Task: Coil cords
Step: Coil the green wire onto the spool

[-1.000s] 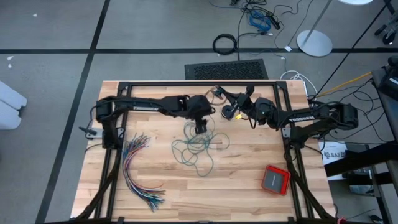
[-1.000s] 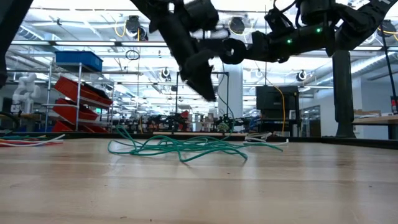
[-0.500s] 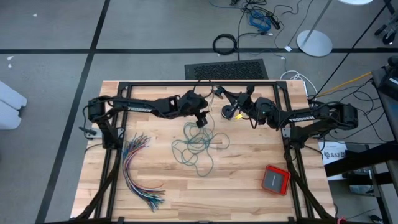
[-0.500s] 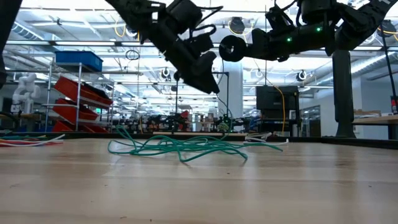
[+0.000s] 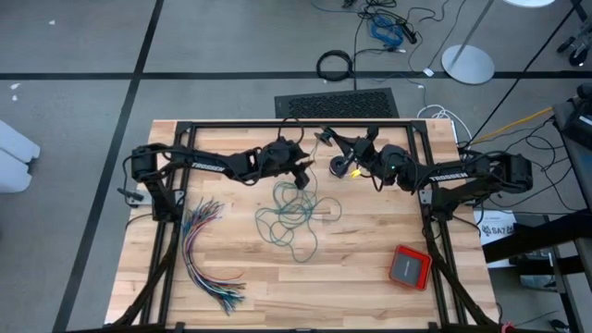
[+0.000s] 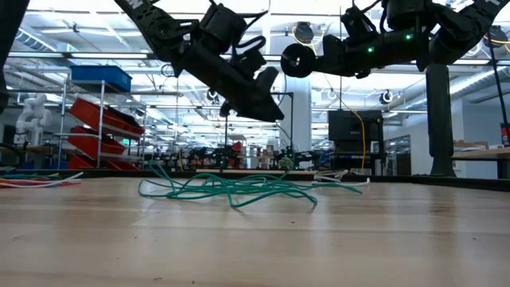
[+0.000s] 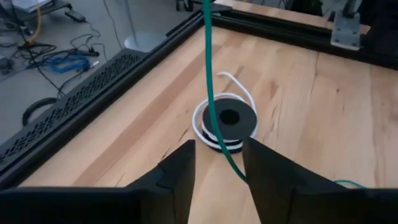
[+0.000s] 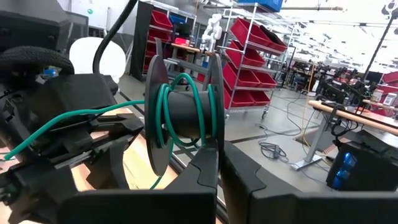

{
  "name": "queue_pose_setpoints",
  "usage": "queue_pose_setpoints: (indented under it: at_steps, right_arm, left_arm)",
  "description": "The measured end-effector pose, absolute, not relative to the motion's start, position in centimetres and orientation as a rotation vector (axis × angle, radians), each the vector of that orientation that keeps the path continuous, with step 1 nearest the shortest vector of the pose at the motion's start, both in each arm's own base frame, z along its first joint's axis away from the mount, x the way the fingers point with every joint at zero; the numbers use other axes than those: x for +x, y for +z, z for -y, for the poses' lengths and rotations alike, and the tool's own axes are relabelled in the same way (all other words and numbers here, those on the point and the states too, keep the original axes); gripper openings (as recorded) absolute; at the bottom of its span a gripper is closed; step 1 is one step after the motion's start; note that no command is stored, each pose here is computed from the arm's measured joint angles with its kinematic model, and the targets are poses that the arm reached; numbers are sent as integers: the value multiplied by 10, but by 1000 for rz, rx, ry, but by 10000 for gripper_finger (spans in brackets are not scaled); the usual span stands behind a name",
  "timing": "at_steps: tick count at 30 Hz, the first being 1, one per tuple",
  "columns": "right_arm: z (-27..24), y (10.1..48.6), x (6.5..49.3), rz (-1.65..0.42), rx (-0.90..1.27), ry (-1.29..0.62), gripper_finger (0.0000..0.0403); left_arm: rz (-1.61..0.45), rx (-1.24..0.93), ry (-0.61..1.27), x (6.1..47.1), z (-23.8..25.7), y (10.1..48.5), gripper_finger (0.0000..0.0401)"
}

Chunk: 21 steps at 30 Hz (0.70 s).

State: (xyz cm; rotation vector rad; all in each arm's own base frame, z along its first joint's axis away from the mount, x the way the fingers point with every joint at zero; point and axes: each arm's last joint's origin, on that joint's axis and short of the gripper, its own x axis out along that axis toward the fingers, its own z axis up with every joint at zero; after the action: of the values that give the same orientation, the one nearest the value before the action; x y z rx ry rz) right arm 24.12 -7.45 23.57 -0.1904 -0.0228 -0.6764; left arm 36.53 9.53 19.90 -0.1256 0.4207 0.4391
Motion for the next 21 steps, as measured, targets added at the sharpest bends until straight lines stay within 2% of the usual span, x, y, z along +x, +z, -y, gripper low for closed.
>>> queue_pose_setpoints:
  at_steps: [15, 21]
  right_arm:
    - [74, 235, 241, 19, -191, -676, 0]
    - [75, 234, 241, 3, -199, -675, 0]
  left_arm:
    - [-483, -117, 450, 369, -89, 179, 130]
    - [-542, 31, 406, 371, -72, 176, 130]
